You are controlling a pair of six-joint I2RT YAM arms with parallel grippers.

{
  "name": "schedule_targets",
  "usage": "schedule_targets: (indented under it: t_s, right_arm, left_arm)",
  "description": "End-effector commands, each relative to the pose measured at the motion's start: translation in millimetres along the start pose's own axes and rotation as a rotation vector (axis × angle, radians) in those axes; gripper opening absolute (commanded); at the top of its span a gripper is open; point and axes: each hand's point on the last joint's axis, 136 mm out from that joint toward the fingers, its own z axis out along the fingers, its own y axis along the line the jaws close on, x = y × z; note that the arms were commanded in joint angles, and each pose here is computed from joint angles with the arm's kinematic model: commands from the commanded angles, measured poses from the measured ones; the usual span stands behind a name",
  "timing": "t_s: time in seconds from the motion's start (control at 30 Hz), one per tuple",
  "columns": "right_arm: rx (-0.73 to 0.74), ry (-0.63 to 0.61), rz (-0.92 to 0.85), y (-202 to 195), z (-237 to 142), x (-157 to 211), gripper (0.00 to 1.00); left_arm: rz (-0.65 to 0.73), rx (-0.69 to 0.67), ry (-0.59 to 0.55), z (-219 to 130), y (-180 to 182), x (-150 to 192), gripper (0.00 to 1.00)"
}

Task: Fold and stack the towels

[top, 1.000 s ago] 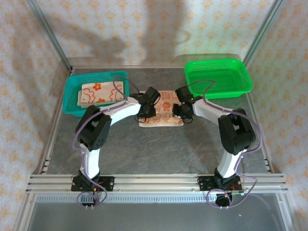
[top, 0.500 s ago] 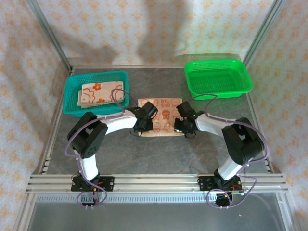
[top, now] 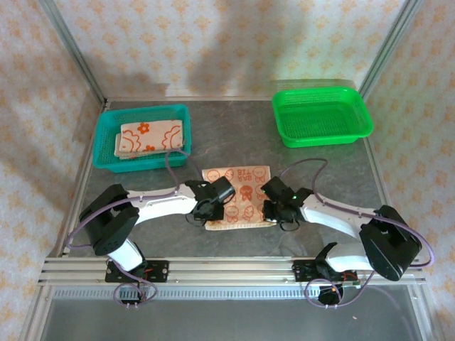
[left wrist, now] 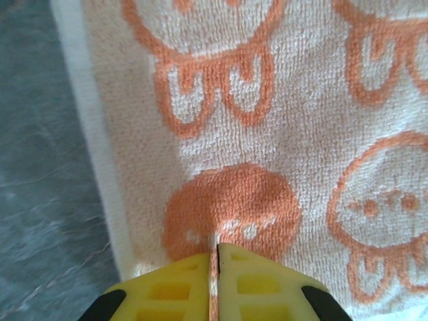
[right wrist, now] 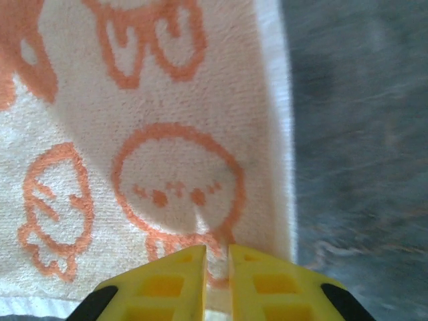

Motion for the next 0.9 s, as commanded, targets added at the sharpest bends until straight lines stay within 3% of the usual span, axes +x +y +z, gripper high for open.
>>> schedule_targets:
  t_s: [0.0, 0.17, 0.4, 0.6, 0.87]
  right_arm:
    - [0.051, -0.113, -0.022, 8.6, -31.2, -34.9, 0.18]
    - [0.085, -0.188, -0.058, 28.8, -45.1, -82.6, 0.15]
    - [0.127, -0.232, -0.054, 39.2, -23.7, -141.9, 0.05]
    - [0.169, -0.217, 0.001, 25.8, 2.8, -174.7, 0.0]
    - [0.208, -0.172, 0.003, 11.9, 33.6, -186.4, 0.0]
  left_arm:
    - [0.043, -0.025, -0.082, -34.7, -5.9, -35.1, 0.11]
    - [0.047, -0.076, -0.171, -44.6, -3.2, -95.1, 0.04]
    - [-0.005, -0.158, -0.213, -18.1, 14.8, -149.4, 0.0]
    - [-0.014, -0.223, -0.183, 9.8, 27.9, -158.8, 0.0]
    - [-0.003, -0.283, -0.161, 27.5, 42.9, -160.0, 0.0]
